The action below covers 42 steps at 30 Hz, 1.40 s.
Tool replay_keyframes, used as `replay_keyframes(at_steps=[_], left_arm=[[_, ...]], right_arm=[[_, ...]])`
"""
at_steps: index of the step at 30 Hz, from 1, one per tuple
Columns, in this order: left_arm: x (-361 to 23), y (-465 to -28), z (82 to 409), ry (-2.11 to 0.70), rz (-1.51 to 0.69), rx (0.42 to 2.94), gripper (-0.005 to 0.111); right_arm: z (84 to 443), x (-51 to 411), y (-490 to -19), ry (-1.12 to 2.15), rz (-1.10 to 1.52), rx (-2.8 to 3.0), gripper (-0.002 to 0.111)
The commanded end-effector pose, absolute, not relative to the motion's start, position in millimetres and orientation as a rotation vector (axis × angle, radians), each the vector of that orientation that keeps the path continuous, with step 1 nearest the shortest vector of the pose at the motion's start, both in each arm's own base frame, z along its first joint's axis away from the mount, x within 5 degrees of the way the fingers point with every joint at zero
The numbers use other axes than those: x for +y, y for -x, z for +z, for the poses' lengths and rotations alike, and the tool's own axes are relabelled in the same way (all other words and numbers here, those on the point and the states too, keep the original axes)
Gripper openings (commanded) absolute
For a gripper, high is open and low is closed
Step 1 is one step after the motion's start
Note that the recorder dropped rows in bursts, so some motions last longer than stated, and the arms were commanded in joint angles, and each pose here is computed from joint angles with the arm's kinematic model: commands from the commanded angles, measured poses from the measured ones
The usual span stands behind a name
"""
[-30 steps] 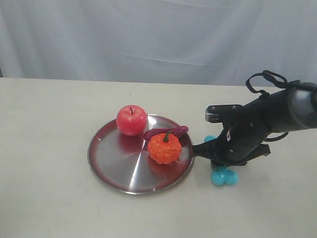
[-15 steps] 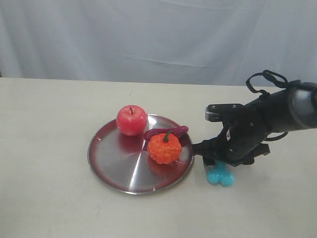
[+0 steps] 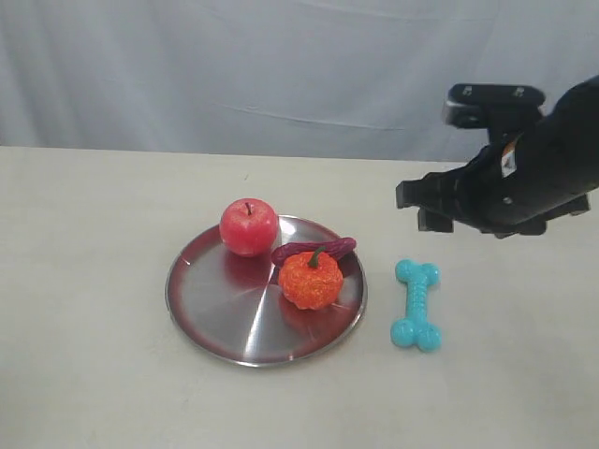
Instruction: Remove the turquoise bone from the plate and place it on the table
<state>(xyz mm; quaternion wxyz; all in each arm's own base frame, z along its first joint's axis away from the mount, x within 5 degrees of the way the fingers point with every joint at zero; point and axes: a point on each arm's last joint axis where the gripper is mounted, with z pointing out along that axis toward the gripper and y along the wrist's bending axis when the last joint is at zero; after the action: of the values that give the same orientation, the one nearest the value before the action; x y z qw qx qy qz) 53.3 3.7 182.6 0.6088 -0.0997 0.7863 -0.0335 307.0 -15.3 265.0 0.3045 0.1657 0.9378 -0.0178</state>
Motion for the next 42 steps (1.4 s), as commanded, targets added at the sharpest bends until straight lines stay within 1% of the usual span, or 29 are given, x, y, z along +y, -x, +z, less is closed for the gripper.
replay_keyframes(at_steps=[1, 3, 4, 6, 11, 14, 16, 26, 37, 42], left_arm=[[4, -53, 182, 0.236, -0.077, 1.811, 0.000], [4, -53, 182, 0.236, -0.077, 1.811, 0.000], [4, -53, 182, 0.236, -0.077, 1.811, 0.000], [4, -53, 182, 0.236, -0.077, 1.811, 0.000], [4, -53, 182, 0.236, -0.077, 1.811, 0.000], [4, -53, 182, 0.236, -0.077, 1.811, 0.000], [4, -53, 182, 0.236, -0.077, 1.811, 0.000], [4, -53, 182, 0.236, -0.077, 1.811, 0.000], [4, -53, 182, 0.236, -0.077, 1.811, 0.000], [4, -53, 182, 0.236, -0.077, 1.811, 0.000]], right_arm=[[308, -8, -266, -0.407, -0.067, 2.466, 0.064], [324, -5, -245, -0.400, -0.070, 2.466, 0.062], [331, -3, -235, -0.397, -0.068, 2.469, 0.060], [342, 0, -216, -0.390, -0.068, 2.475, 0.051], [366, 4, -172, -0.360, -0.045, 2.440, 0.021], [376, 4, -155, -0.340, -0.017, 2.386, 0.007], [382, 4, -146, -0.331, 0.003, 2.347, 0.000], [395, 1, -121, -0.336, 0.047, 2.244, 0.000], [396, 1, -121, -0.343, 0.052, 2.241, 0.000], [405, -8, -96, -0.399, 0.059, 2.136, 0.000]])
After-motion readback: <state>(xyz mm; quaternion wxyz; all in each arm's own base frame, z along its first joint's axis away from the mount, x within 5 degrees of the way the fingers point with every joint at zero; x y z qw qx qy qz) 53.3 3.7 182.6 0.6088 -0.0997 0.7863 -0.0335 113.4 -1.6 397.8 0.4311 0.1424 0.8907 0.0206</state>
